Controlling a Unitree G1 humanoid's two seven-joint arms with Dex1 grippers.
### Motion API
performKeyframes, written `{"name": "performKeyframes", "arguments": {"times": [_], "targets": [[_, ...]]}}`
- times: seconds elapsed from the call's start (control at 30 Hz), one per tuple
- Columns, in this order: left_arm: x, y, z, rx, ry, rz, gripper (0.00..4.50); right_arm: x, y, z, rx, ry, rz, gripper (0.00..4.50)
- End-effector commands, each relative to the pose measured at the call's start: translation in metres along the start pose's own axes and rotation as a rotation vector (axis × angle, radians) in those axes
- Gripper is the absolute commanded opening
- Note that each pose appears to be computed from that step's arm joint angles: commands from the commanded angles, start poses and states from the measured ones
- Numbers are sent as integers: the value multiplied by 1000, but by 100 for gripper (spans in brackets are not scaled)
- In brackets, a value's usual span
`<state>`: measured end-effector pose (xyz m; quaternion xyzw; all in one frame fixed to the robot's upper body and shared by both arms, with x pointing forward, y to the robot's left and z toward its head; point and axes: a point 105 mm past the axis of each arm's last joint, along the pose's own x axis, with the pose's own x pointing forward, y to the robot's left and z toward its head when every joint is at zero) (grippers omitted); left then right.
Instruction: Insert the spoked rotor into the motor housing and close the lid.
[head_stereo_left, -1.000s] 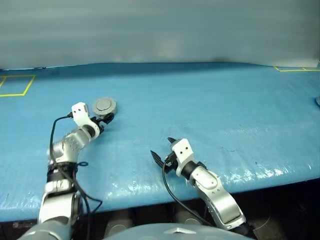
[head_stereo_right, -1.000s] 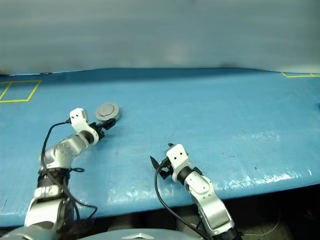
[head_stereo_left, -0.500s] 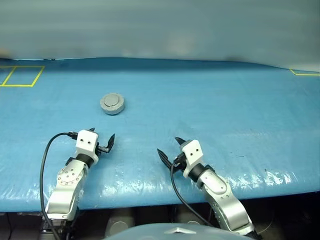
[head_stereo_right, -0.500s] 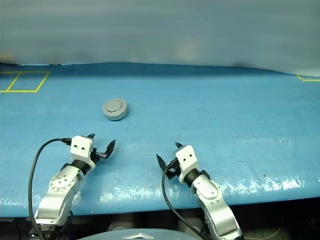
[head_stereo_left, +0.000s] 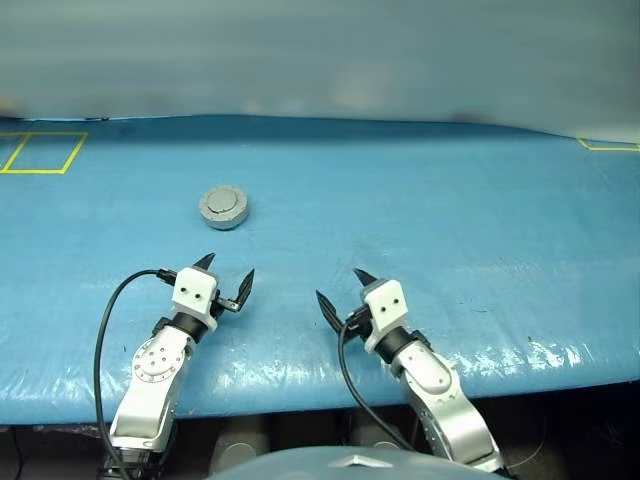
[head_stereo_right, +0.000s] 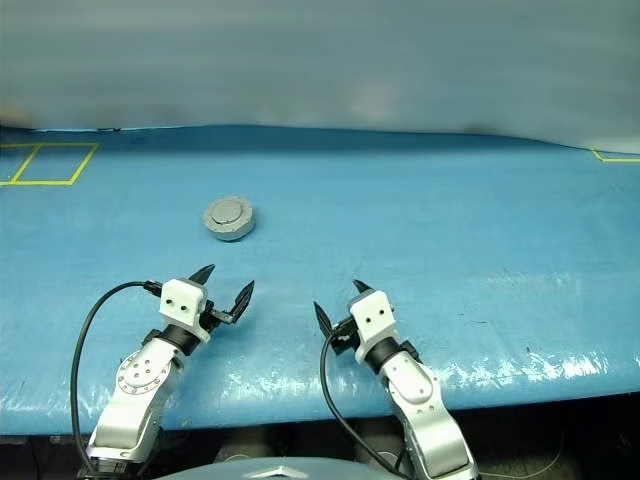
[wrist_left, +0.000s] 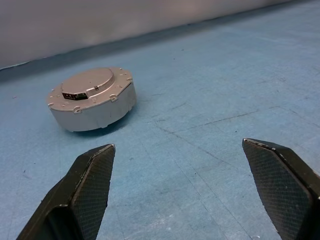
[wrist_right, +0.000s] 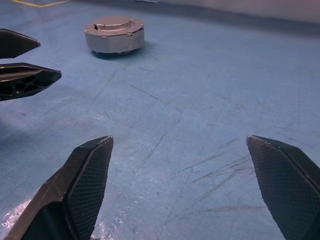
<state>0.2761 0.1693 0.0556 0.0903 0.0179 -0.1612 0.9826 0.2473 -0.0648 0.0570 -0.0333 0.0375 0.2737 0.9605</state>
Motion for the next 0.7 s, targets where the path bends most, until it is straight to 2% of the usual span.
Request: {"name": "performKeyframes", "arguments": {"times": [0.03, 0.7], "targets": [[2, -4, 12, 17, -40, -26, 444, 1, 1, 7, -16, -23, 8, 450], [3, -9, 3, 18, -16, -67, 444, 1, 4, 2, -35, 6, 24, 450]]}}
